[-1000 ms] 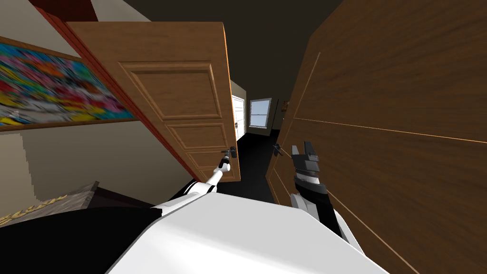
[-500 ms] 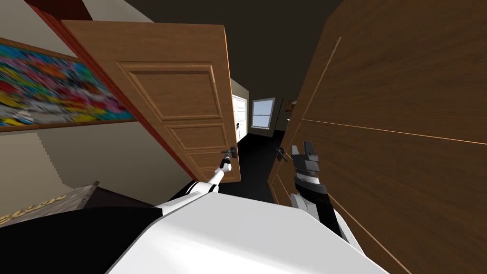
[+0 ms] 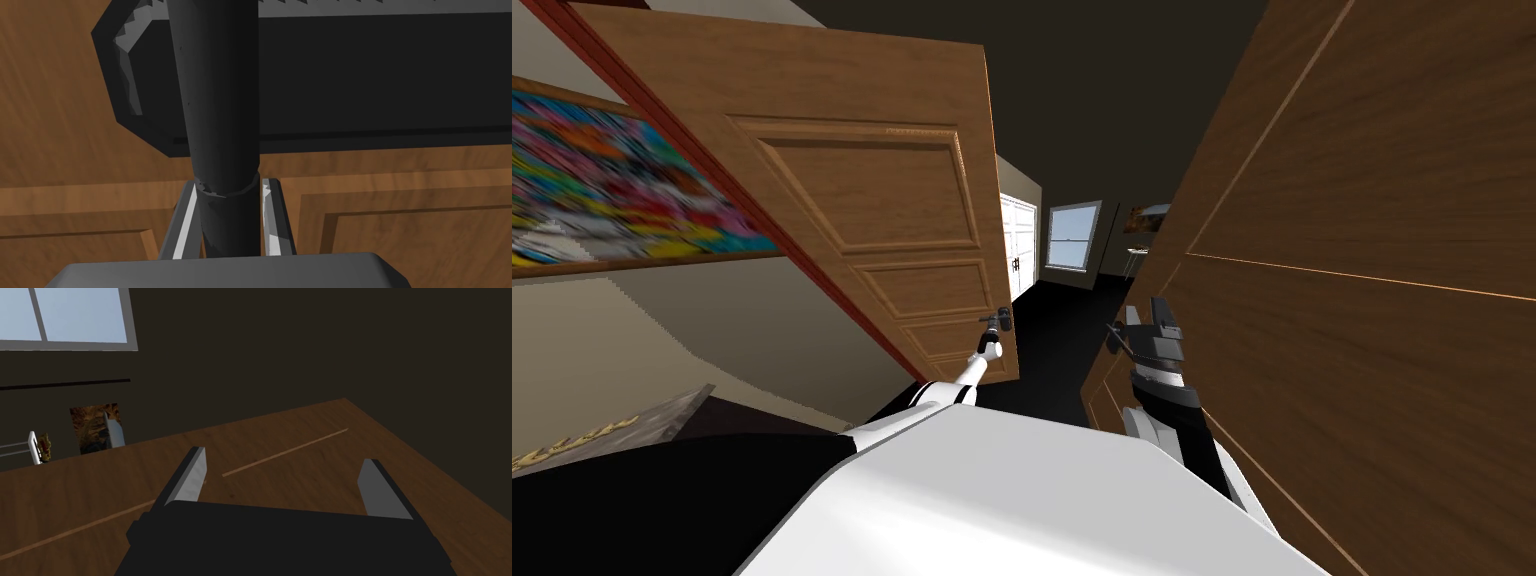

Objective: Push the door open

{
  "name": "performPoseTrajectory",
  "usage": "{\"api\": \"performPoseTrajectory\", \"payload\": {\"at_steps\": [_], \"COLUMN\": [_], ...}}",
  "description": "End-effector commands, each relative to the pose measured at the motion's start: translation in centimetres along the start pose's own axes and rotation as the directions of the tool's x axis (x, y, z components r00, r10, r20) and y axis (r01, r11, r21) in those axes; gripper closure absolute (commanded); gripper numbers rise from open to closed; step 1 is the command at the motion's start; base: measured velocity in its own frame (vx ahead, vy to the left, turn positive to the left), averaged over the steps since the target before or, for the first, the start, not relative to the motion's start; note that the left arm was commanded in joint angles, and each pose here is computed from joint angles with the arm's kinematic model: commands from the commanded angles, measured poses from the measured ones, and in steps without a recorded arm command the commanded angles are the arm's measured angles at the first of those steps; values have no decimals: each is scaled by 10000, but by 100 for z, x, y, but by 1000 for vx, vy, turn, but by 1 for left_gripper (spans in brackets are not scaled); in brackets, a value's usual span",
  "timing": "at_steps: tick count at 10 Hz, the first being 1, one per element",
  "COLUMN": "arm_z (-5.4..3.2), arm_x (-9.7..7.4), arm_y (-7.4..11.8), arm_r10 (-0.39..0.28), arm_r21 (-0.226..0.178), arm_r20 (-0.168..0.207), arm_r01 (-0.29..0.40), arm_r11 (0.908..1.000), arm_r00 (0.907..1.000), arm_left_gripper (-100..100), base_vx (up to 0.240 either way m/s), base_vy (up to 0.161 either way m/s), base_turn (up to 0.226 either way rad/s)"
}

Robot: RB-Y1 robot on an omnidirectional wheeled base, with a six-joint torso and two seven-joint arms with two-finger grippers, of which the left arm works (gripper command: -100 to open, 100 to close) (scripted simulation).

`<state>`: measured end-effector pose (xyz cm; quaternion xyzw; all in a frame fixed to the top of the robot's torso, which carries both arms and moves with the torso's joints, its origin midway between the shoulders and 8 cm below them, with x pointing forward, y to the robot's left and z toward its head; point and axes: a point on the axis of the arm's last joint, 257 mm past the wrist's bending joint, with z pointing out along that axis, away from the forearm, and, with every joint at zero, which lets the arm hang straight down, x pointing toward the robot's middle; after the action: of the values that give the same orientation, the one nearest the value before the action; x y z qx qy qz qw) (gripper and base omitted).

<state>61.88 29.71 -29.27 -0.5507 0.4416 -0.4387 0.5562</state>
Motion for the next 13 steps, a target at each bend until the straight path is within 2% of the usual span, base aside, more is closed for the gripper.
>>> {"api": "performPoseTrajectory", "payload": {"at_steps": [1,5,6,7,9,11,12,13], "arm_z": [5,-48,-64,-6,16,4,25,25], "arm_x": [12,239,215,-26,-81,-79,-233,-233], "arm_y": [-35,-12,20,-55,-110,-69,-107,-107], "arm_r10": [57,-39,-53,164,181,202,288,288], "arm_r21": [81,-6,-66,116,238,149,234,234], "arm_r20": [146,282,244,740,871,863,1271,1271], "arm_r01": [-58,39,55,-173,-203,-215,-320,-320], "arm_r11": [10000,10000,10000,9998,9995,9997,9992,9992], "arm_r00": [9999,9996,9997,9971,9960,9961,9915,9915], "arm_left_gripper": [100,100,100,100,100,100,100,100], "base_vx": [152,158,66,109,119,20,61,84], "base_vy": [12,-30,-14,19,19,-5,2,19], "base_turn": [105,129,31,-57,-29,4,-52,-16]}}
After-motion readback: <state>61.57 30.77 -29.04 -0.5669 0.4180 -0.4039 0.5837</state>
